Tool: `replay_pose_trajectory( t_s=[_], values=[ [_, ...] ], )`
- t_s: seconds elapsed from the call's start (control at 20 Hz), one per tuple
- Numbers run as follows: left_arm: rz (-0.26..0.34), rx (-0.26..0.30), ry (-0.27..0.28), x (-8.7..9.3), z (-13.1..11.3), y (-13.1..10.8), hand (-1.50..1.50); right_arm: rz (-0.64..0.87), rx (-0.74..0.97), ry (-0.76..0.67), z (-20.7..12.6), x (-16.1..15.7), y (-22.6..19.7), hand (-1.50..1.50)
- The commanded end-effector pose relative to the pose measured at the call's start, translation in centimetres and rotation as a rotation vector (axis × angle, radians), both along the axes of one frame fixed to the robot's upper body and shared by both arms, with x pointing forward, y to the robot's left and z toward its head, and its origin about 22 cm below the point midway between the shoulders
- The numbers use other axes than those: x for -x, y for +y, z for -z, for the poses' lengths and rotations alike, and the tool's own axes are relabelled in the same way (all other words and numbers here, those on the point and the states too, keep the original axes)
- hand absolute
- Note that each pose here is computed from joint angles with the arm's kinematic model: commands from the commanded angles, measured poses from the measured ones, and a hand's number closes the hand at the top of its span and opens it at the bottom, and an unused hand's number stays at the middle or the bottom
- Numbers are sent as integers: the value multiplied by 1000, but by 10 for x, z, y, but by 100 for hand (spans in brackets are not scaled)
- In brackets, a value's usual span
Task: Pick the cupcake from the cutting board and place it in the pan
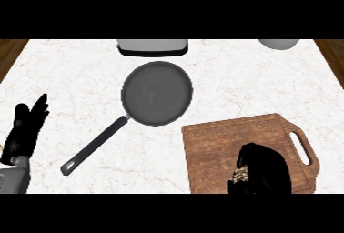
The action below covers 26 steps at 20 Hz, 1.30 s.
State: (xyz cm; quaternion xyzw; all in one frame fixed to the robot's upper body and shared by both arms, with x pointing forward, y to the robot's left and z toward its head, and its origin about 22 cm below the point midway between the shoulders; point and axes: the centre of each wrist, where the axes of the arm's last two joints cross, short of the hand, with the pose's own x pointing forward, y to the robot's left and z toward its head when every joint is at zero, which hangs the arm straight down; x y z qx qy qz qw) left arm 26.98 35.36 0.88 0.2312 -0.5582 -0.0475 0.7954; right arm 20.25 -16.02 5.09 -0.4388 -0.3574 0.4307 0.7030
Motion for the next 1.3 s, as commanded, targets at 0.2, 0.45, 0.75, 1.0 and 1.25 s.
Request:
replay_pose_trajectory(
  t_s=[0.2, 0.45, 0.75, 1.0, 1.25],
  values=[
    [0, 4, -9, 3, -3, -14, 0, -12, 2, -54, 2, 51, 12, 150],
    [-10, -13, -2, 9, -2, 4, 0, -95, 38, -478, -45, 46, 7, 150],
    [-5, 14, 2, 6, 14, -5, 0, -159, -53, -637, -70, 46, 32, 150],
    [7, -4, 2, 5, -1, -2, 0, -153, -115, -656, -89, -9, 69, 150],
    [9, 11, -2, 7, 3, -4, 0, -91, -221, -685, -79, -62, 78, 150]
  ],
)
